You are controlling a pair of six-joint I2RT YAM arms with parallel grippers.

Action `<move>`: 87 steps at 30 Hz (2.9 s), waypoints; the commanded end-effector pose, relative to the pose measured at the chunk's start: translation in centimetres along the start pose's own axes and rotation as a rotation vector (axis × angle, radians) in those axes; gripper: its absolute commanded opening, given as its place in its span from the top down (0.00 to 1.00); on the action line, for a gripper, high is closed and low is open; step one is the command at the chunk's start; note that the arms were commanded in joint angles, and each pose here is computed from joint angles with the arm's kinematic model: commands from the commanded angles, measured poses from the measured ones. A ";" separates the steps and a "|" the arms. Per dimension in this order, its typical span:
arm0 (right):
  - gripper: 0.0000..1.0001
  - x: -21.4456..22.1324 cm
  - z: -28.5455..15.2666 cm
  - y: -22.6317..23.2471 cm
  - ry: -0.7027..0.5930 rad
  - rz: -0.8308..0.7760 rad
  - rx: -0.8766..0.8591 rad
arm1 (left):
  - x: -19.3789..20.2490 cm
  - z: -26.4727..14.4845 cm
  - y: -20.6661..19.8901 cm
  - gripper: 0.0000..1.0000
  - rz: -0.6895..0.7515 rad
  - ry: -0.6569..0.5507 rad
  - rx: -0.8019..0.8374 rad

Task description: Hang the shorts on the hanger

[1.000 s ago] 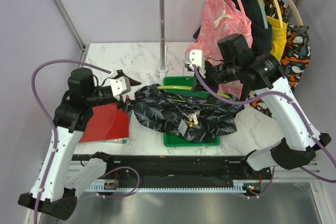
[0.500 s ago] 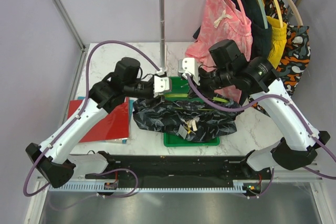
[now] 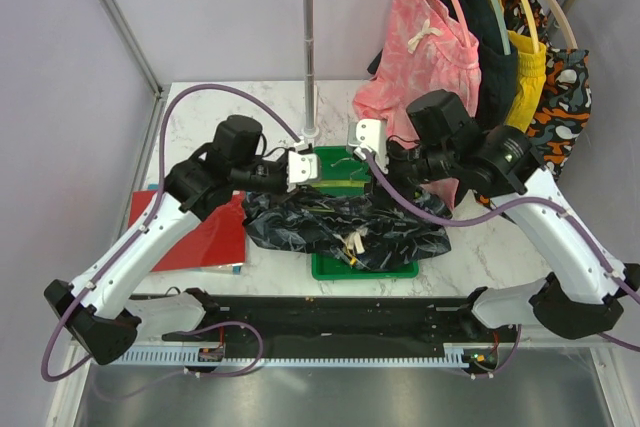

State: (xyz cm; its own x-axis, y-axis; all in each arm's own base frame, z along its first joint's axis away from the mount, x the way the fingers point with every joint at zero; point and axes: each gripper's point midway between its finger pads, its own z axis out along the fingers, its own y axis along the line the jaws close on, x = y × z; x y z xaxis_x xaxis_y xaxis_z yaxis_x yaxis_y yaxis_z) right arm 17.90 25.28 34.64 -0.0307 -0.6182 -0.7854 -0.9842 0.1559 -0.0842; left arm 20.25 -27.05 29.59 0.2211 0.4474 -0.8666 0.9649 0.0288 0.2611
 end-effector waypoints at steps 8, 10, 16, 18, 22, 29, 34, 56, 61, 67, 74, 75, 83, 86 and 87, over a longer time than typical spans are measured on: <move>0.21 1.1 -2.1 2.6 -0.064 0.045 -0.017 | -3.9 -2.2 -2.0 0.98 0.136 -0.183 0.114; 0.30 1.2 -2.0 2.7 -0.071 0.039 -0.029 | -4.4 -2.3 -2.2 0.98 0.132 -0.204 0.129; 0.50 2.5 -1.3 3.3 -0.048 0.077 -0.075 | -5.0 -3.1 -1.9 0.98 0.140 -0.227 0.099; 0.62 2.9 -1.4 3.5 -0.049 0.085 -0.081 | -4.9 -3.1 -2.1 0.98 0.132 -0.229 0.103; 1.00 2.9 -1.8 3.8 -0.066 0.142 -0.079 | -4.5 -3.0 -2.2 0.98 0.100 -0.224 0.100; 1.00 3.8 -3.9 -0.7 -0.098 0.348 0.108 | -7.4 -4.6 1.4 0.36 -0.071 -0.272 -0.029; 1.00 2.3 -6.5 -4.7 -0.135 0.458 0.277 | -9.5 -8.5 4.8 0.15 -0.145 -0.331 -0.191; 1.00 -2.4 -14.8 -26.0 -0.317 0.529 0.867 | -7.7 -9.5 3.0 0.07 -0.103 -0.326 -0.260; 1.00 -6.7 -16.6 -28.8 -0.519 0.441 0.917 | -6.7 -9.1 2.5 0.07 -0.113 -0.323 -0.263; 1.00 -8.2 -16.8 -30.7 -0.613 0.446 0.933 | -5.8 -9.0 2.1 0.07 -0.120 -0.315 -0.272; 1.00 -7.1 -15.4 -34.0 -0.637 0.513 0.971 | -5.2 -8.8 1.9 0.07 -0.124 -0.308 -0.274; 1.00 -7.3 -15.4 -34.2 -0.647 0.511 0.972 | -5.1 -8.8 1.8 0.07 -0.122 -0.309 -0.275; 1.00 -5.3 -12.8 -36.1 -0.614 0.579 0.954 | -4.5 -8.8 1.5 0.07 -0.106 -0.297 -0.282; 1.00 -4.2 -11.5 -36.6 -0.586 0.615 0.939 | -4.2 -8.7 1.4 0.07 -0.107 -0.292 -0.283; 1.00 -4.0 -11.2 -36.7 -0.582 0.622 0.933 | -4.2 -8.7 1.4 0.07 -0.107 -0.292 -0.282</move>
State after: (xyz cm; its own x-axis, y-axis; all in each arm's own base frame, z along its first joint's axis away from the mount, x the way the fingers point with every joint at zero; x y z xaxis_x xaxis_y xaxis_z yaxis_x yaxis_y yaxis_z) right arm 51.69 13.19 43.70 -0.2544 0.0893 -0.9630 -0.3136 0.9343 0.1695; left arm 19.27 -21.30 36.77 0.1661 0.1674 -0.9718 0.9281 0.3064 0.2114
